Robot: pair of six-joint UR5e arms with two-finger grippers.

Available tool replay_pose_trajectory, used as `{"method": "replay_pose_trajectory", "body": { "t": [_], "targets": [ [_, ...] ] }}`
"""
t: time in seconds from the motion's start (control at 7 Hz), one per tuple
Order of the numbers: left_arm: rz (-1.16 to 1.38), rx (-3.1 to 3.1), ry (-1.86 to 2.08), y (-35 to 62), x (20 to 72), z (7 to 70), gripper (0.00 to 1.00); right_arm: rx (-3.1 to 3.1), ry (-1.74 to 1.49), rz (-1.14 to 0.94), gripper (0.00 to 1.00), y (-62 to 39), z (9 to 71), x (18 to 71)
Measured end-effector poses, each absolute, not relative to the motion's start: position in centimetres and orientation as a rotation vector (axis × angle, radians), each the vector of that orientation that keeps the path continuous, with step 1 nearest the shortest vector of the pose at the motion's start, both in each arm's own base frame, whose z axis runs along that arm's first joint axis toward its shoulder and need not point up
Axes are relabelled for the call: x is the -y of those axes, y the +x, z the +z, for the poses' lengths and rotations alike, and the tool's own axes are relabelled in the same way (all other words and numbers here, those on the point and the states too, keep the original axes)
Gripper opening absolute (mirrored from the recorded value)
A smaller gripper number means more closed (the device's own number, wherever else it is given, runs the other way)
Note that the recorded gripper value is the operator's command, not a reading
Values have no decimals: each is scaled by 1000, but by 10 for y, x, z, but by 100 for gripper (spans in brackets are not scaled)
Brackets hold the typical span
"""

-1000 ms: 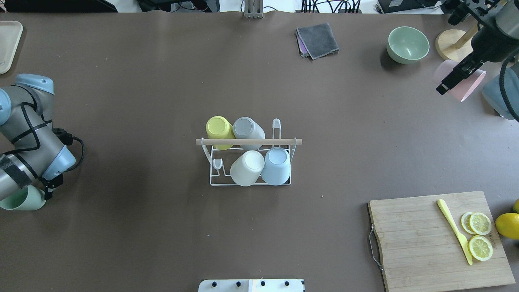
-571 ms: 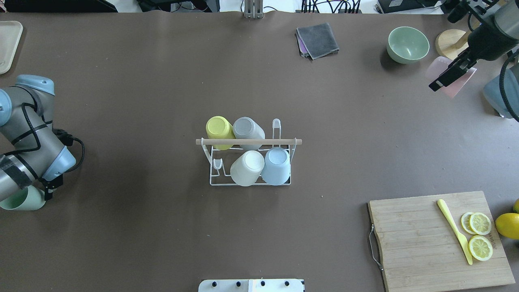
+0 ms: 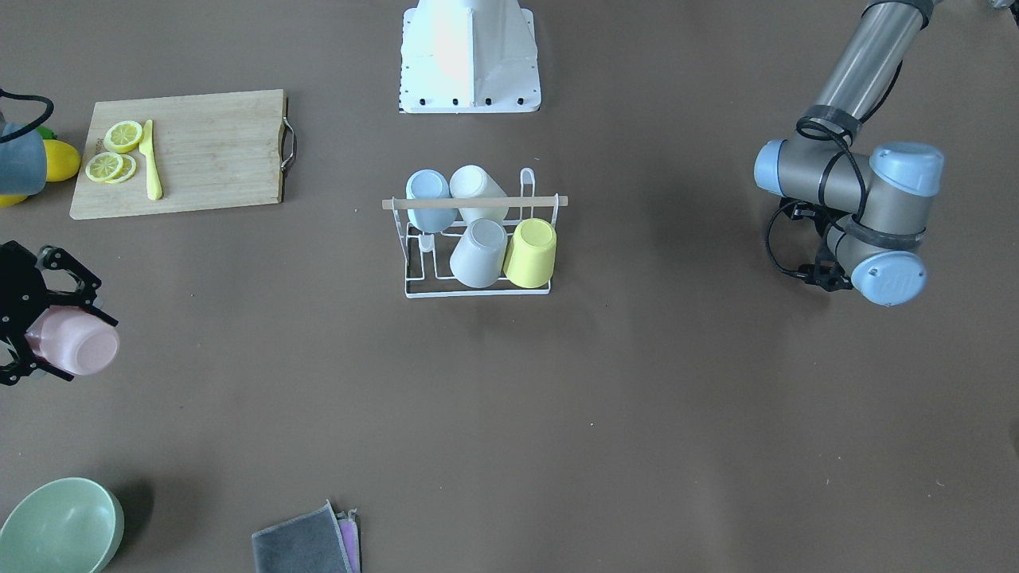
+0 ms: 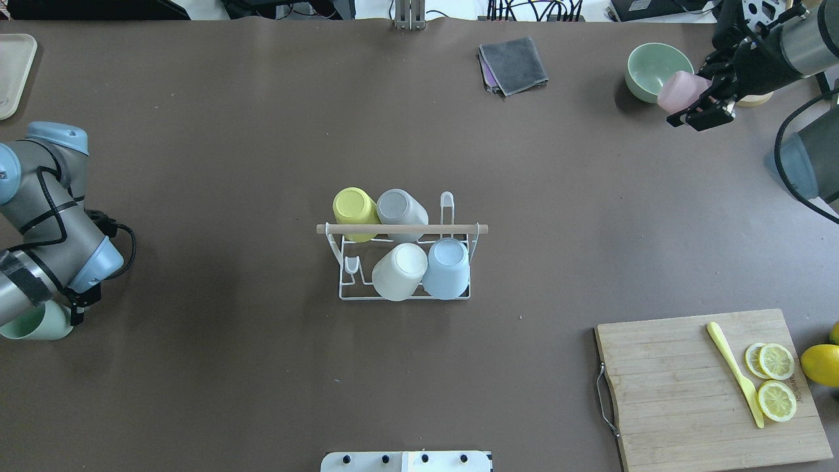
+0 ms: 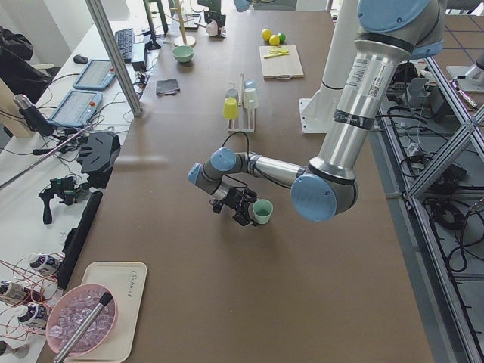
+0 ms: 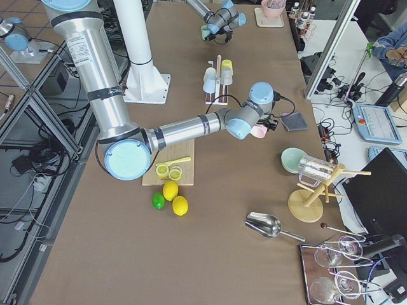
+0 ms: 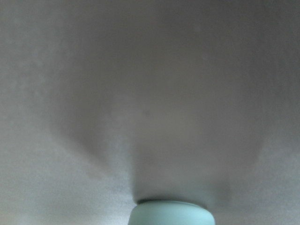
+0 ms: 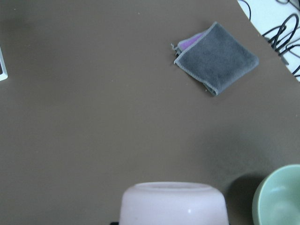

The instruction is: Place cup on cup holder

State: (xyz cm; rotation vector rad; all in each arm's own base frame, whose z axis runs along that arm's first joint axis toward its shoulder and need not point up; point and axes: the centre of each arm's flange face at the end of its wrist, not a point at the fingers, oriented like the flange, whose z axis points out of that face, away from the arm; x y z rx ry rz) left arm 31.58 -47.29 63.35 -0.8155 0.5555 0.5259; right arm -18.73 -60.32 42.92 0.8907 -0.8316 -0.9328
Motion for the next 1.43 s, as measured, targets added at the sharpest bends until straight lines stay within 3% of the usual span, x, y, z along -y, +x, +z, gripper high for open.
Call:
{"method": "replay_pose_trajectory", "body": {
  "t": [0.29, 0.43, 1.43],
  "targets": [
    [533, -556, -821, 316, 471, 634, 14, 826, 1059, -940, 0, -192, 410, 606],
    [534, -555, -827, 316, 470, 634, 0, 854, 1137, -907, 0, -192, 390, 603],
    [570, -588, -816, 282, 474, 579, 0, 1201, 1490, -468, 0, -316, 242, 525]
  ]
}}
